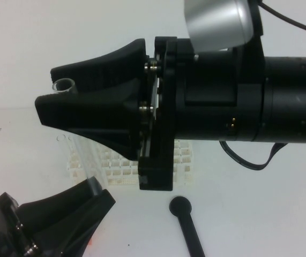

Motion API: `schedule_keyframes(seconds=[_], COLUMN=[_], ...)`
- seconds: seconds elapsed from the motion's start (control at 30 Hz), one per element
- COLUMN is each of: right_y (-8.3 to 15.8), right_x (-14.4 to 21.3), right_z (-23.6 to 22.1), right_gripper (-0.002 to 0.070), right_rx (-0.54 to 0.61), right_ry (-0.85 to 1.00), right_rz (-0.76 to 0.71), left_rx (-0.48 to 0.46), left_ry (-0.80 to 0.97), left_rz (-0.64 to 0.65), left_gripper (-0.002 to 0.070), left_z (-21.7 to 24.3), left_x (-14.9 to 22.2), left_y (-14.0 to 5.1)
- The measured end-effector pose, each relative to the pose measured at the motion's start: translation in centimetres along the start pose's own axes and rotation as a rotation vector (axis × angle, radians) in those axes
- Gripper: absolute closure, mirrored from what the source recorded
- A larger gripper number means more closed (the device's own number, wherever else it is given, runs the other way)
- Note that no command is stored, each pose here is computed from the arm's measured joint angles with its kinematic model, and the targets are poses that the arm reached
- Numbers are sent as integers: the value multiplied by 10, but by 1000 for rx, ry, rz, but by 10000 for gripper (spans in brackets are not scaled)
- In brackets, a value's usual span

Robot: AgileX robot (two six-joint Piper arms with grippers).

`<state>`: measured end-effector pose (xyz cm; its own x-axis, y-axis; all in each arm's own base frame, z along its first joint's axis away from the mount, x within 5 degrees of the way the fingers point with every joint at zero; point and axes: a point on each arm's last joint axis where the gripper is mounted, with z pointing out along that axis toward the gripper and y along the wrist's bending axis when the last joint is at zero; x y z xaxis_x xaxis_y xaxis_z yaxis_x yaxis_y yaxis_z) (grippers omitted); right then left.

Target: Place the test tubes

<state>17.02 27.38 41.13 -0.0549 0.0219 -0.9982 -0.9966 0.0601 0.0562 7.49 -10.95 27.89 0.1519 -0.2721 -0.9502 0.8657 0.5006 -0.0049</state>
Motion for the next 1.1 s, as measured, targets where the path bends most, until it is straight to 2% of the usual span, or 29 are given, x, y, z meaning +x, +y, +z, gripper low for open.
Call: schedule_keyframes(seconds=[0.17,0.43,0.53,0.73,0.8,0.93,1.1], right_y=[1,0,0,0,0,-4,-13], right_x=[0,1,2,2,2,2,3], right_z=[0,1,2,2,2,2,1], right_gripper=[535,550,551,551,551,551,551], right_rx=[-8,-12,-12,-14,-14,24,127], right_ry=[0,3,5,6,4,9,24], right_rz=[-6,-12,-12,-28,-37,-68,-117], left_rx=[-2,-37,-39,-35,-30,-13,-26], left_ry=[6,36,40,24,5,-63,-61], left_rz=[0,-32,-32,-31,-31,-21,26], left_gripper=[676,660,596,369,335,394,571], left_z=[0,0,0,-1,0,-4,-11], left_x=[1,3,4,2,0,-8,-14], left_y=[0,3,3,3,3,0,-1])
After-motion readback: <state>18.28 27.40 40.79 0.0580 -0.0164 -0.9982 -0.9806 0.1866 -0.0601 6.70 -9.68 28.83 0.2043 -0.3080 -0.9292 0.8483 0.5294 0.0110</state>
